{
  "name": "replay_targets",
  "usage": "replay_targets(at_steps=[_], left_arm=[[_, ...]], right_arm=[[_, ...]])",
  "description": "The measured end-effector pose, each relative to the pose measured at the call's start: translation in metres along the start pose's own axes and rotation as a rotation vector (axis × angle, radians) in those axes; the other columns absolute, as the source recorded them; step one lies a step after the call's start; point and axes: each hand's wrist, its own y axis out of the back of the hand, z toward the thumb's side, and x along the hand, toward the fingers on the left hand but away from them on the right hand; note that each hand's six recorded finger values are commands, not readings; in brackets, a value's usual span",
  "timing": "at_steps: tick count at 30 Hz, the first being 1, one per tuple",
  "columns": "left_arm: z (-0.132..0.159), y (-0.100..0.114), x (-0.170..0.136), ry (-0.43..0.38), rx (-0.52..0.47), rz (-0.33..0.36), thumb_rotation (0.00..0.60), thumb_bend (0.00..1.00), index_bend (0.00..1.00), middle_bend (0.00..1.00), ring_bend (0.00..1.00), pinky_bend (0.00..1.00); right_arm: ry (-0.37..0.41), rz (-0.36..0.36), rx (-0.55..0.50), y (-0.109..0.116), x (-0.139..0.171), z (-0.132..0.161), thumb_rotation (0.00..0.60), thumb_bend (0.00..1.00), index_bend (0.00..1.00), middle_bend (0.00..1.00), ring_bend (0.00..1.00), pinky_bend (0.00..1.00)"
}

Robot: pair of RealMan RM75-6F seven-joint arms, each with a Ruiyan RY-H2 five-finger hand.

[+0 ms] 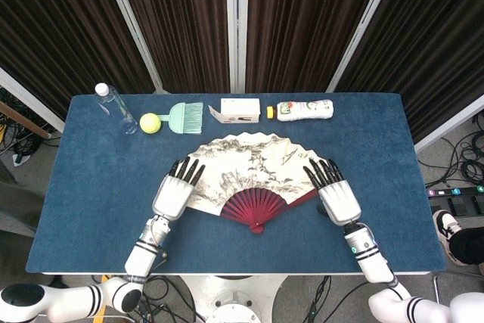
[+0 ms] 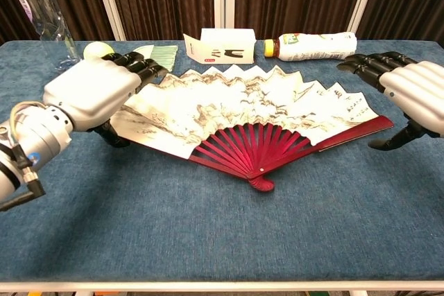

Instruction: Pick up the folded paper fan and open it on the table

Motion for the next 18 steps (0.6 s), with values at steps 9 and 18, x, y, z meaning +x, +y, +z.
replay_targets(at_steps=[9, 18], left_arm=[[-0.004, 0.008, -0.002, -0.078, -0.151, -0.155, 0.6, 0.0, 0.06, 0.0, 0.0, 0.01], [-0.017, 0.018, 0.001, -0.167, -0.276, -0.341, 0.6, 0.0, 0.05, 0.0, 0.0, 0.0]], right_arm=[[-0.049, 0.078, -0.081, 0.027, 0.004, -0.025, 0.6, 0.0, 0.0, 0.0, 0.0, 0.0], [-0.117, 0.093, -0.104, 0.046, 0.02, -0.054, 0.6, 0.0, 0.0, 0.0, 0.0, 0.0]])
